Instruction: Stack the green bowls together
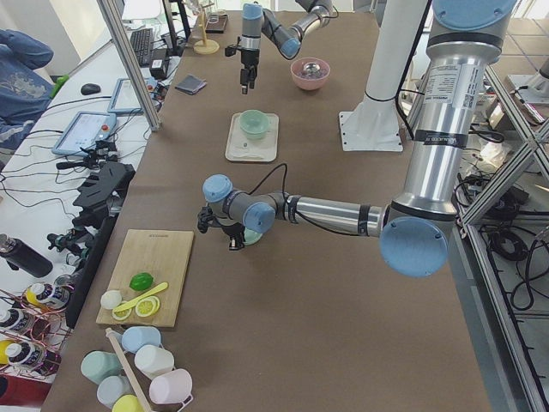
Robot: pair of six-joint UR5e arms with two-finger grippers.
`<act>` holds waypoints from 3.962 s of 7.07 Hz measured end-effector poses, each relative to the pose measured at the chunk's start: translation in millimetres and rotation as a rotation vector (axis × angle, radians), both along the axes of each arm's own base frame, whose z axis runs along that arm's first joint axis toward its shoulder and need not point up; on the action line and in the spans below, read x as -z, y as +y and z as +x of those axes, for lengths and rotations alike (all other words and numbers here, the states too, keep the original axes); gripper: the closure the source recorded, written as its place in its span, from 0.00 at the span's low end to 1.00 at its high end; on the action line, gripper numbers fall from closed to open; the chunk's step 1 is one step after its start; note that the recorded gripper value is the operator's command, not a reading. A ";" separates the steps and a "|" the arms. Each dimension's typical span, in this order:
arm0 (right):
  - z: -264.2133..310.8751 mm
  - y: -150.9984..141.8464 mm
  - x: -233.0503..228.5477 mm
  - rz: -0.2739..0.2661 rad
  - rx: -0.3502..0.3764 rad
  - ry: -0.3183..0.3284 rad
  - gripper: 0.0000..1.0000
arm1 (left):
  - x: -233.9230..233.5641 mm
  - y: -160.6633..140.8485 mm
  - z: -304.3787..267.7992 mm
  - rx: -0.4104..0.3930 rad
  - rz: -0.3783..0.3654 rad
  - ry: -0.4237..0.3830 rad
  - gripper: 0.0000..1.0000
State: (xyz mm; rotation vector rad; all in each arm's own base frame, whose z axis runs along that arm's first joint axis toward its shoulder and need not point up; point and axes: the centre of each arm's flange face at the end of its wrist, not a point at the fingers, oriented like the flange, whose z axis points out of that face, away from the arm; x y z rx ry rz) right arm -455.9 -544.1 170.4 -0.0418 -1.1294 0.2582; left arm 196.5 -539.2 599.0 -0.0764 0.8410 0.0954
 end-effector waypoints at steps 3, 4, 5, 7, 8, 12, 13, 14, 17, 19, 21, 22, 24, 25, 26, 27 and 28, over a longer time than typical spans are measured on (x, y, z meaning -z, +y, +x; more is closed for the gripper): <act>86.6 -25.1 -52.5 -0.016 0.004 0.005 0.00 | 69.0 -26.4 21.2 0.017 -0.064 0.107 1.00; 134.4 -33.3 -85.4 0.008 0.004 0.026 0.00 | 114.6 -40.6 30.8 0.050 -0.084 0.126 1.00; 179.6 -38.5 -119.8 0.032 0.004 0.052 0.00 | 163.0 -47.8 47.2 0.080 -0.106 0.147 1.00; 247.1 -32.7 -207.2 0.090 0.036 0.137 0.00 | 253.2 -39.6 113.5 0.103 -0.168 0.184 1.00; 273.8 -25.2 -251.2 0.120 0.067 0.186 0.00 | 290.9 -32.0 146.0 0.106 -0.191 0.198 1.00; 352.5 4.0 -373.1 0.171 0.186 0.306 0.00 | 372.2 -16.0 244.6 0.102 -0.164 0.197 1.00; 362.5 6.8 -390.7 0.177 0.204 0.317 0.00 | 377.0 -14.6 253.3 0.094 -0.157 0.205 1.00; 368.0 7.5 -400.1 0.177 0.211 0.322 0.00 | 381.8 -10.0 261.8 0.083 -0.153 0.214 1.00; 373.3 7.0 -408.3 0.170 0.212 0.325 0.00 | 396.3 -4.3 279.3 0.066 -0.135 0.239 0.70; 377.7 5.4 -408.9 0.169 0.204 0.325 0.00 | 386.7 -16.0 289.8 0.088 -0.100 0.245 0.01; 380.4 2.5 -406.2 0.172 0.198 0.324 0.00 | 389.3 -19.1 288.7 0.098 -0.088 0.253 0.01; 382.7 2.0 -405.9 0.171 0.194 0.324 0.00 | 390.8 -22.3 271.9 0.114 -0.083 0.258 0.01; 396.8 -0.4 -416.0 0.186 0.199 0.329 0.00 | 357.2 -12.8 191.3 0.166 -0.049 0.245 0.01; 405.3 -5.4 -429.5 0.209 0.224 0.333 0.00 | 322.1 -6.6 137.2 0.167 0.021 0.219 0.01; 412.4 -15.6 -440.9 0.236 0.250 0.337 0.00 | 274.6 -7.3 79.4 0.139 0.108 0.160 0.01; 418.8 -25.3 -446.8 0.258 0.265 0.337 0.00 | 214.5 -8.9 13.8 0.080 0.202 0.083 0.02; 426.1 -29.6 -448.7 0.275 0.271 0.331 0.00 | 148.8 -6.7 -54.5 0.015 0.278 0.014 0.02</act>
